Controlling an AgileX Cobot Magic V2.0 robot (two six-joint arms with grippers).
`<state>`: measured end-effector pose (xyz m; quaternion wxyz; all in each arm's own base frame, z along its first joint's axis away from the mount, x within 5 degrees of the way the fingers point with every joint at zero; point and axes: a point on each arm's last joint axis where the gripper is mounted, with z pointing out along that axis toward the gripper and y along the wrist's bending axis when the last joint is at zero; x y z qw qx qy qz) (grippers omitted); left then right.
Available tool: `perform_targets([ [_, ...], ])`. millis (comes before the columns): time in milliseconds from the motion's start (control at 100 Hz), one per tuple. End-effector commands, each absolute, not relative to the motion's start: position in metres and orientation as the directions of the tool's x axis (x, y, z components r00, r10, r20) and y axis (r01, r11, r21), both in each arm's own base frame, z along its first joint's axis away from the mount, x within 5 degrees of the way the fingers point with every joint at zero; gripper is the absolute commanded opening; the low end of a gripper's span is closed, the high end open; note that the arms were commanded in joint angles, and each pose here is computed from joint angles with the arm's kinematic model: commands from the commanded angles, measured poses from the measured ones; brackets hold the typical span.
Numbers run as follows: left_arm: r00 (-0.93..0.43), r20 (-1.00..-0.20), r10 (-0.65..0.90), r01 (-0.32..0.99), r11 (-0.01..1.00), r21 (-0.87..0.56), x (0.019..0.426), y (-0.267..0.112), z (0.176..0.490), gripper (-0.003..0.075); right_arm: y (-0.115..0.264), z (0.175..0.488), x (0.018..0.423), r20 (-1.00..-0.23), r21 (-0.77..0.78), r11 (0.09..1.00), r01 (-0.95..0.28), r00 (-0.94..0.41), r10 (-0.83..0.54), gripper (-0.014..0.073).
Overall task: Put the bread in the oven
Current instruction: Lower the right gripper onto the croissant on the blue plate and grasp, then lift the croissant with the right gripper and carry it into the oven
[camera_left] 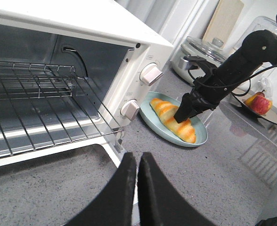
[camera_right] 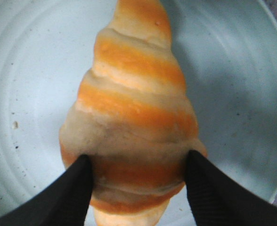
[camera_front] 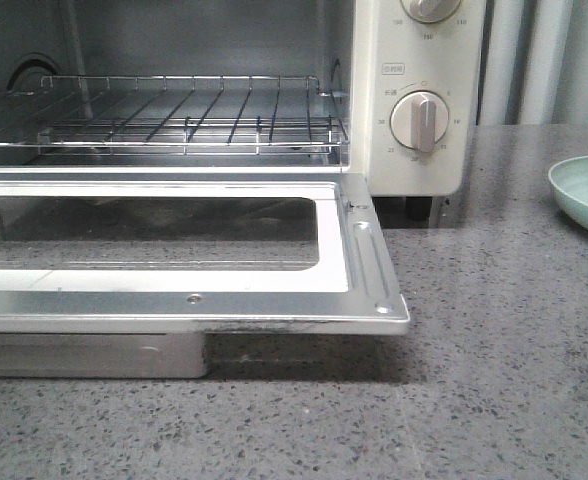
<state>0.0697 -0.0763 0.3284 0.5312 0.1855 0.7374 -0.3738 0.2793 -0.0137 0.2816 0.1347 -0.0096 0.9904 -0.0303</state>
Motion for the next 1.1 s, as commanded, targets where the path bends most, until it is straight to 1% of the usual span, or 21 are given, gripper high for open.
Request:
perform_targets([
  [0, -0.320, -0.928, -0.191, 0.670, 0.646, -0.364, 0.071, -0.075, 0.343, -0.0021, -0.015, 0.288, 0.282, -0.295, -0.082, 0.997, -0.010, -0.955, -0.034, 0.0351],
  [30, -0.320, -0.928, -0.191, 0.670, 0.646, -0.364, 0.071, -0.075, 0.343, -0.0021, -0.015, 0.287, 0.282, -0.289, -0.082, 0.997, -0.010, -0.957, -0.033, 0.0318],
  [50, -0.320, -0.928, -0.191, 0.670, 0.646, -0.364, 0.071, -0.075, 0.343, -0.0021, -0.015, 0.286, 0.282, -0.286, -0.081, 0.997, -0.008, -0.958, -0.031, 0.0273],
  [80, -0.320, -0.928, -0.191, 0.670, 0.646, -0.364, 0.071, -0.075, 0.343, -0.0021, -0.015, 0.286, 0.282, -0.286, -0.081, 0.997, -0.007, -0.958, -0.029, 0.0233],
  [90, -0.319, -0.928, -0.192, 0.671, 0.646, -0.364, 0.071, -0.075, 0.344, -0.0021, -0.015, 0.286, 0.282, -0.287, -0.079, 0.997, -0.001, -0.958, -0.024, 0.0188],
  [120, -0.319, -0.928, -0.192, 0.671, 0.646, -0.364, 0.071, -0.075, 0.344, -0.0021, -0.015, 0.286, 0.282, -0.287, -0.078, 0.997, 0.004, -0.958, -0.019, 0.0140],
  [190, -0.315, -0.929, -0.195, 0.672, 0.645, -0.363, 0.071, -0.075, 0.346, -0.0021, -0.015, 0.290, 0.280, -0.299, -0.077, 0.997, 0.009, -0.954, -0.014, -0.0049],
  [210, -0.313, -0.929, -0.196, 0.673, 0.645, -0.363, 0.071, -0.074, 0.346, -0.0021, -0.015, 0.291, 0.280, -0.304, -0.072, 0.997, 0.017, -0.953, -0.006, -0.0080],
  [260, -0.311, -0.931, -0.194, 0.674, 0.646, -0.359, 0.071, -0.074, 0.346, -0.0021, -0.014, 0.296, 0.277, -0.319, -0.068, 0.998, 0.019, -0.948, -0.004, -0.0064],
  [480, -0.293, -0.937, -0.189, 0.673, 0.655, -0.343, 0.071, -0.074, 0.347, -0.0021, -0.010, 0.331, 0.247, -0.413, -0.058, 0.998, 0.018, -0.911, -0.008, -0.0065],
  [630, -0.259, -0.940, -0.222, 0.663, 0.667, -0.340, 0.073, -0.072, 0.350, -0.0021, 0.008, 0.359, 0.214, -0.478, -0.075, 0.994, -0.085, -0.871, -0.110, -0.0069],
  [710, -0.245, -0.940, -0.236, 0.659, 0.671, -0.340, 0.074, -0.071, 0.352, -0.0021, 0.015, 0.369, 0.194, -0.482, -0.093, 0.983, -0.160, -0.856, -0.186, -0.0069],
  [790, -0.229, -0.941, -0.248, 0.654, 0.677, -0.338, 0.075, -0.070, 0.353, -0.0021, 0.021, 0.378, 0.174, -0.489, -0.093, 0.975, -0.201, -0.844, -0.221, -0.0069],
  [840, -0.217, -0.943, -0.253, 0.652, 0.681, -0.333, 0.076, -0.070, 0.354, -0.0021, 0.024, 0.385, 0.160, -0.510, -0.094, 0.970, -0.225, -0.825, -0.241, -0.0069],
  [960, -0.193, -0.947, -0.257, 0.648, 0.691, -0.320, 0.077, -0.069, 0.356, -0.0021, 0.033, 0.397, 0.135, -0.579, -0.058, 0.953, -0.297, -0.768, -0.275, -0.0069],
  [1090, -0.179, -0.948, -0.263, 0.645, 0.696, -0.315, 0.077, -0.068, 0.357, -0.0021, 0.045, 0.400, 0.119, -0.592, 0.001, 0.920, -0.391, -0.742, -0.315, -0.0068],
])
